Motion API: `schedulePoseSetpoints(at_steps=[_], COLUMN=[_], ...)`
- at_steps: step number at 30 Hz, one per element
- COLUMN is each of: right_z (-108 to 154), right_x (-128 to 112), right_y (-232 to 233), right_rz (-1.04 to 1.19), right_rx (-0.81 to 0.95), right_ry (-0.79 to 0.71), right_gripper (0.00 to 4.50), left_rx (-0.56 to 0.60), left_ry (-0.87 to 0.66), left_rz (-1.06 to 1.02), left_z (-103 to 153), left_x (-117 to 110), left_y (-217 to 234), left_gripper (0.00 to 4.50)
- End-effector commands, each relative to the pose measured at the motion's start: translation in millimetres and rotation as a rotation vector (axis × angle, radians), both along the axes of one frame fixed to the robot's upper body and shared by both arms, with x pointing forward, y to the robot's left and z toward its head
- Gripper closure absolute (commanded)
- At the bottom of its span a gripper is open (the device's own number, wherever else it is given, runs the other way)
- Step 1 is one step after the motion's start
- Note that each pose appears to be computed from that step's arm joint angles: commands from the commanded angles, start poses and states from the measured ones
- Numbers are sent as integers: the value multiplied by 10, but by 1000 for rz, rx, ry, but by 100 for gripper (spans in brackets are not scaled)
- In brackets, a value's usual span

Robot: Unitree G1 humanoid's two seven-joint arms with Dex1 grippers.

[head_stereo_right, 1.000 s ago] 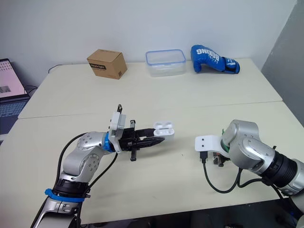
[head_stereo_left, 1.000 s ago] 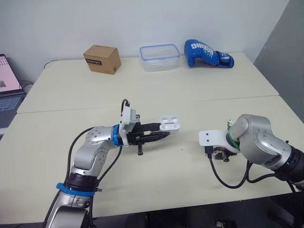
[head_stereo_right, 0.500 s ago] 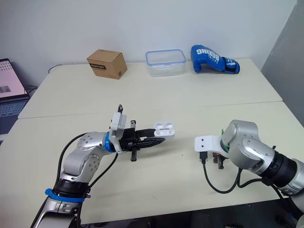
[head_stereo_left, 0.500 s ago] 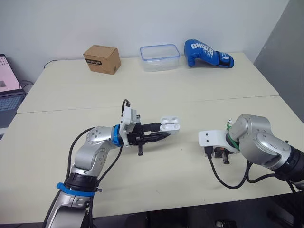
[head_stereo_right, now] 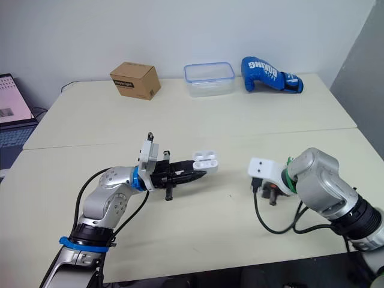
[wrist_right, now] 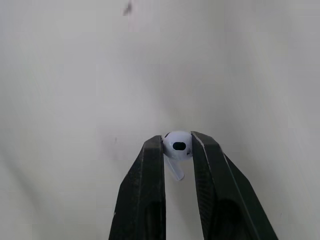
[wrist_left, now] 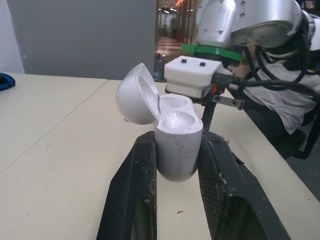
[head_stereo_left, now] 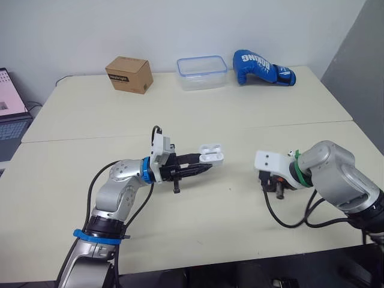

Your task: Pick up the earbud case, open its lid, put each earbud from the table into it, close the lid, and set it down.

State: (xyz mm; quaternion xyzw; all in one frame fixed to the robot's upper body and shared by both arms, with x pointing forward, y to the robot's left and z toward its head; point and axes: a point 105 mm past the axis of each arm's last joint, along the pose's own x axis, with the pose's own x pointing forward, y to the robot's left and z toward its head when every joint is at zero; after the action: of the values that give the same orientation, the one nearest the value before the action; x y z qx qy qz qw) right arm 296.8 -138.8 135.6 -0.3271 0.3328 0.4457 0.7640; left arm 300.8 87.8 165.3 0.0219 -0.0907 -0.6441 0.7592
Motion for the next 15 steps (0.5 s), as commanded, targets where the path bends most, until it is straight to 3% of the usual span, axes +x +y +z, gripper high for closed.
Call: schedulePoseSetpoints(at_steps=[1, 3, 8, 10, 15], right_z=[256, 367, 475, 642, 820], right_x=[59, 109, 79, 82, 67], right_y=[70, 143, 248, 302, 373], right_rz=[-79, -141, -231, -261, -295], right_rx=[216, 380, 663, 836, 1019], right_ry=[-112, -176, -158, -197, -190], right_gripper=[410, 410, 410, 410, 410], left_rx=[-13, -11, -4, -1, 6], left_ry=[-54, -53, -50, -51, -52], left_rz=[5, 4, 1, 0, 0], left_z=[120, 118, 116, 127, 140], left_x=[21, 26, 36, 43, 52], left_y=[48, 60, 73, 73, 70], left_gripper=[375, 375, 375, 375, 375])
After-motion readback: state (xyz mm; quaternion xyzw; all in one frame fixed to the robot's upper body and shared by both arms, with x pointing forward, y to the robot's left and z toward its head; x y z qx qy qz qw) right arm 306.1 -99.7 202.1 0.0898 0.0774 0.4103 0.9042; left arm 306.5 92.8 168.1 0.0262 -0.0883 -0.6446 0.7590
